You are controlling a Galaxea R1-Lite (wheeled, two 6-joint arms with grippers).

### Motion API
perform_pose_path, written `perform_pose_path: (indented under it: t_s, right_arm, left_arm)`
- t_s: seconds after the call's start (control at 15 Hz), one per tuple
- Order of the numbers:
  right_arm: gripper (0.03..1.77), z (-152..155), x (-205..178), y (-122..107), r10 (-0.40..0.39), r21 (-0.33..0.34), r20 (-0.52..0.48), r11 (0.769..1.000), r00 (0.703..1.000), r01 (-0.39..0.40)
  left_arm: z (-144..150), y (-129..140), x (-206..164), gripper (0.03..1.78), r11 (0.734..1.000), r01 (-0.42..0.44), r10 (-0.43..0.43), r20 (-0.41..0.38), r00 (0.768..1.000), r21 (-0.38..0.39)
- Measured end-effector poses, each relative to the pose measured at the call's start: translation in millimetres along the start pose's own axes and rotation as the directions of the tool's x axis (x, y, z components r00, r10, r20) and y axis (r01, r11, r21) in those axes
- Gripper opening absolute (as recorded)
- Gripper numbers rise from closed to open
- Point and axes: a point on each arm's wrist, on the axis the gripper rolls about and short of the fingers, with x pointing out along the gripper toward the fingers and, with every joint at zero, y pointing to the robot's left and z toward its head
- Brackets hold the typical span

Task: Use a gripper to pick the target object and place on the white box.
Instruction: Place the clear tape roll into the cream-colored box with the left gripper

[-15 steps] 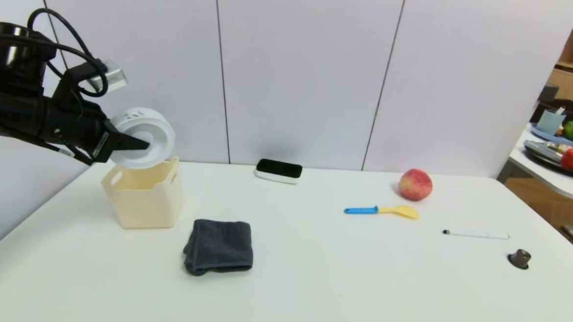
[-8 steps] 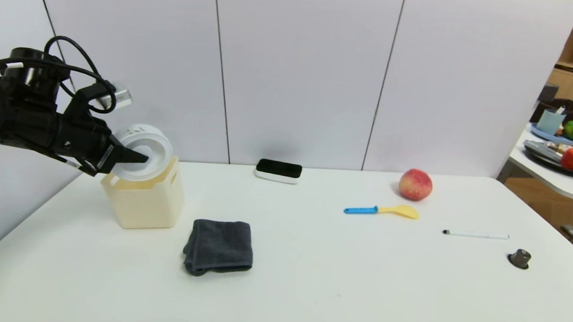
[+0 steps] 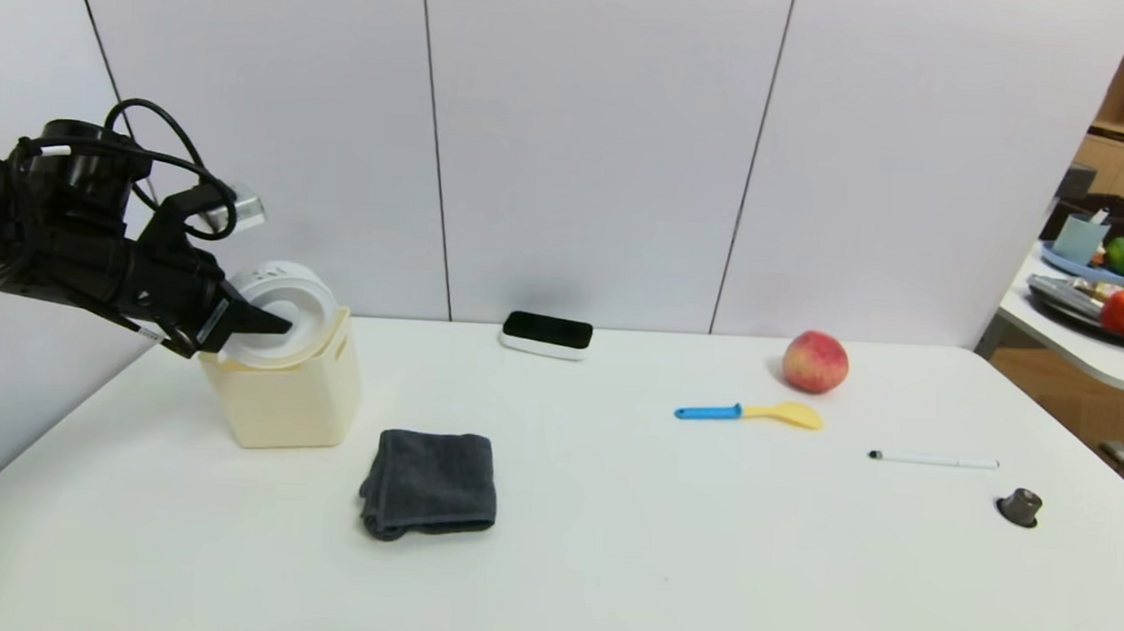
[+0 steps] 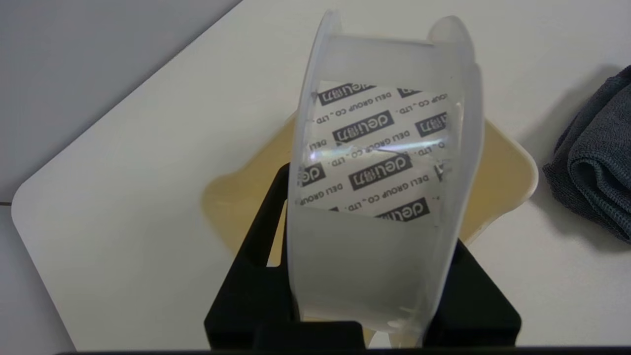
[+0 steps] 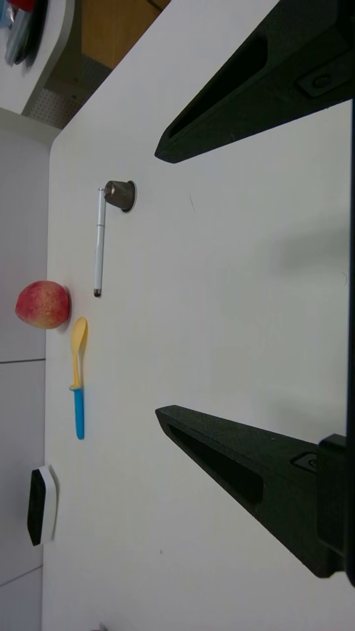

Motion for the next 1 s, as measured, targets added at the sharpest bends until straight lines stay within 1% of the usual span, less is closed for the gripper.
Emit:
perform_pose_path:
  t_s: [0.27, 0.47, 0.6, 0.8, 1.0]
  right_arm:
    - [1.70, 0, 0, 0, 0.000, 0.000, 0.000, 1.000, 1.000, 0.000]
    - [1.70, 0, 0, 0, 0.000, 0.000, 0.000, 1.000, 1.000, 0.000]
    - [1.70, 0, 0, 0, 0.000, 0.000, 0.000, 1.000, 1.000, 0.000]
    - [1.70, 0, 0, 0, 0.000, 0.000, 0.000, 1.000, 1.000, 0.000]
    - [1.70, 0, 0, 0, 0.000, 0.000, 0.000, 1.000, 1.000, 0.000]
  left_arm:
    - [-1, 0, 2, 0.59, 1.000, 0.005, -0.005, -0.002, 1.000, -0.002]
    - [-1, 1, 4, 0.94, 1.000, 0.009, -0.009, -0.004, 1.000, 0.021]
    - [-2, 2, 5, 1.11, 1.000, 0.010, -0.010, -0.007, 1.000, 0.022]
    - [0, 1, 2, 1.31, 1.000, 0.005, -0.005, 0.000, 1.000, 0.027]
    - [10, -6, -17, 1.43, 0.999, -0.013, 0.012, 0.028, 1.000, 0.044]
